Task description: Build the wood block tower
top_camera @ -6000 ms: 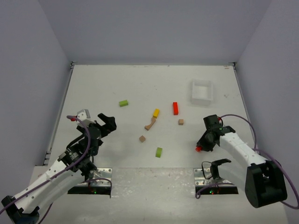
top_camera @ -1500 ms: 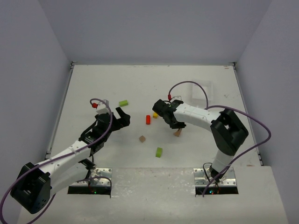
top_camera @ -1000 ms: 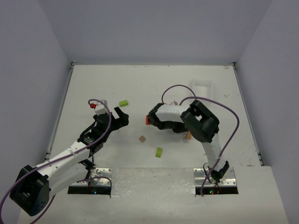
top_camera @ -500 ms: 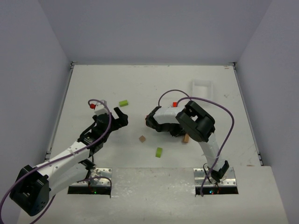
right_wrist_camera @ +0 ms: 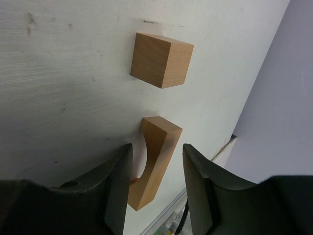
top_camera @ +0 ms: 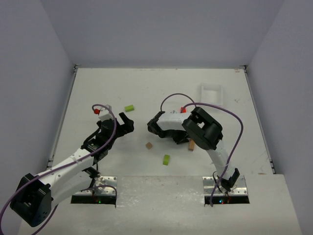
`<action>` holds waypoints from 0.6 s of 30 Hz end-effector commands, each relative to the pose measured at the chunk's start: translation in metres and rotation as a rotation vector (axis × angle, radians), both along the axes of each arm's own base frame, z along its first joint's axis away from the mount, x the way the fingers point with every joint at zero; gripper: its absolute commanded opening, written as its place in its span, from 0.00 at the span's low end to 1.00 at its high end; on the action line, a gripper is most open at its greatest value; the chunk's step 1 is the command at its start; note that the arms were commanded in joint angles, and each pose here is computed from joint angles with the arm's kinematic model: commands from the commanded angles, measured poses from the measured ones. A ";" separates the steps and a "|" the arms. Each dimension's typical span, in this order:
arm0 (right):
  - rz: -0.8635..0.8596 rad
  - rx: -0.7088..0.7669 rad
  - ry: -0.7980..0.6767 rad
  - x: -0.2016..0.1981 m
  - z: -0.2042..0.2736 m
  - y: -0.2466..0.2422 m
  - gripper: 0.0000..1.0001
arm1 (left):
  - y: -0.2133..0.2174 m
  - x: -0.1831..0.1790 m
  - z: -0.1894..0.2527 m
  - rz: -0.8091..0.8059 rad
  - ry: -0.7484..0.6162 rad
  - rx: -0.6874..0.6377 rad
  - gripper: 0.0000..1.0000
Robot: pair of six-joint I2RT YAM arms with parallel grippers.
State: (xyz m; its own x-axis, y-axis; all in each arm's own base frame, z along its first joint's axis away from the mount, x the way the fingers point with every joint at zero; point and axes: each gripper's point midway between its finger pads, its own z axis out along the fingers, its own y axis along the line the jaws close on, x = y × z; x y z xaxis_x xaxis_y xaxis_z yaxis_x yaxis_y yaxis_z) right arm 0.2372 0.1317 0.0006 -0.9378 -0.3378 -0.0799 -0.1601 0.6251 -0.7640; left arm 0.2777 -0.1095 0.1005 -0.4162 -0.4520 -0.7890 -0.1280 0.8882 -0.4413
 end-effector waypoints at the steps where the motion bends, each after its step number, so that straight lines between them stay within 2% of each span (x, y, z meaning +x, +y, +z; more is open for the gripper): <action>1: -0.008 0.086 -0.048 0.008 0.002 0.021 0.49 | 0.001 0.006 0.018 0.011 -0.052 -0.013 1.00; 5: -0.014 0.157 -0.077 0.013 0.009 0.034 0.57 | 0.001 0.006 0.019 0.009 -0.050 -0.011 1.00; 8: -0.005 0.299 -0.128 0.019 0.020 0.051 0.73 | 0.002 0.006 0.021 0.014 -0.047 -0.007 1.00; 10: 0.014 0.404 -0.163 0.021 0.029 0.061 0.92 | 0.004 0.005 0.025 0.022 -0.054 -0.006 1.00; 13: 0.062 0.628 -0.204 0.018 0.040 0.080 0.99 | 0.008 0.002 0.027 0.031 -0.047 -0.001 1.00; 15: 0.087 0.759 -0.233 0.011 0.040 0.086 0.99 | 0.010 -0.003 0.026 0.033 -0.034 0.000 1.00; 18: 0.036 0.866 -0.273 0.003 0.042 0.075 0.99 | 0.012 -0.008 0.026 0.036 -0.031 -0.009 1.00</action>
